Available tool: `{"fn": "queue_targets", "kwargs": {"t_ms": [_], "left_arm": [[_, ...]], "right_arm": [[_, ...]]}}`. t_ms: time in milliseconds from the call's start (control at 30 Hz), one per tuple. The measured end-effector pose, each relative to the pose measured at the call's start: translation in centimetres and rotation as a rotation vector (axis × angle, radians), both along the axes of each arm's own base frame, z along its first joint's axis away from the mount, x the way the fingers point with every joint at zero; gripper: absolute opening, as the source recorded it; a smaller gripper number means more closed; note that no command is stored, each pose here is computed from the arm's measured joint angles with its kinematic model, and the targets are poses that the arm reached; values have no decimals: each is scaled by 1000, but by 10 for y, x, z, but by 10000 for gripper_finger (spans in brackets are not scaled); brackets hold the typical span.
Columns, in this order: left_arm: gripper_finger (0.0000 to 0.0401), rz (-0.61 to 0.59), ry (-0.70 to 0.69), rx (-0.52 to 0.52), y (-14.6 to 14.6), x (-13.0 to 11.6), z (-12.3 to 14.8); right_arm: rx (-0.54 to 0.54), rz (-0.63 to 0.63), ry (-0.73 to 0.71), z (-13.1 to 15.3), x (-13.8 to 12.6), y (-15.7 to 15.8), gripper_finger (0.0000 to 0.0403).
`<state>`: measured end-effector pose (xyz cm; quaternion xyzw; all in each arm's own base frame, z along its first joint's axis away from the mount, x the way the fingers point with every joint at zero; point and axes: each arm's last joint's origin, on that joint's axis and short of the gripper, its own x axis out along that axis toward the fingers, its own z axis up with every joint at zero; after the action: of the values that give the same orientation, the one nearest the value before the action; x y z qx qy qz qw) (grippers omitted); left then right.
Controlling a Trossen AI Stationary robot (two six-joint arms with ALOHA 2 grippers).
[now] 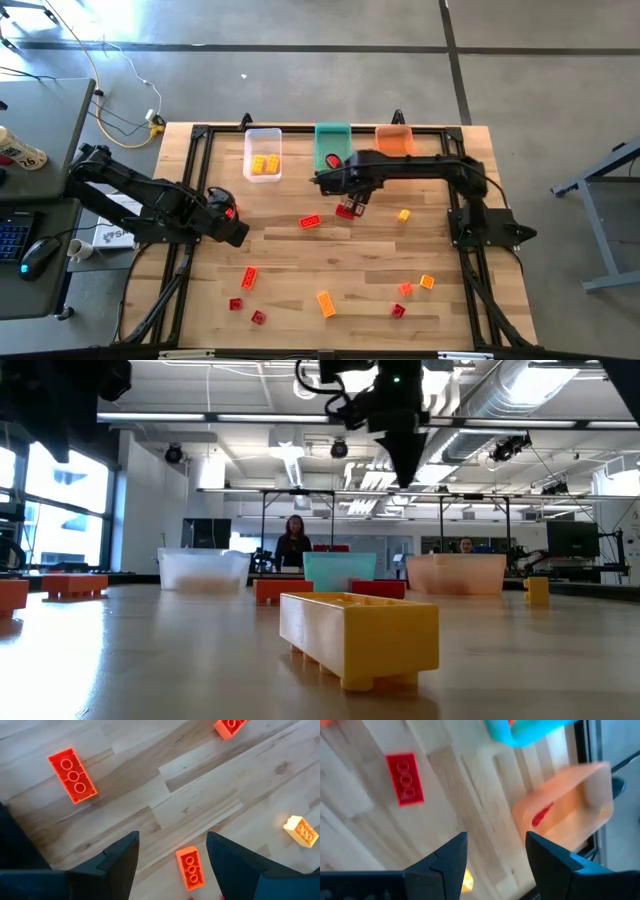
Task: Sort & place blocks by color
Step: Put the yellow game piece into the transparent bin
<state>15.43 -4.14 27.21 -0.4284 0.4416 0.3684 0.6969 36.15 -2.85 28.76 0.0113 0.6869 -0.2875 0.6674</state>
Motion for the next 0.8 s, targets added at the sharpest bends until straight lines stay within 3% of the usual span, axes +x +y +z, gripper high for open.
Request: {"fn": "queue_targets", "kwargs": {"t_ms": [433,800], "left_arm": [[220,21,-8,88,11,3,1],[220,-15,-11,115,19,6,1]], "right_arm": [[59,-239,-123,-3,-71,16,188],[100,-583,-283,-27,-116,20,188]]}}
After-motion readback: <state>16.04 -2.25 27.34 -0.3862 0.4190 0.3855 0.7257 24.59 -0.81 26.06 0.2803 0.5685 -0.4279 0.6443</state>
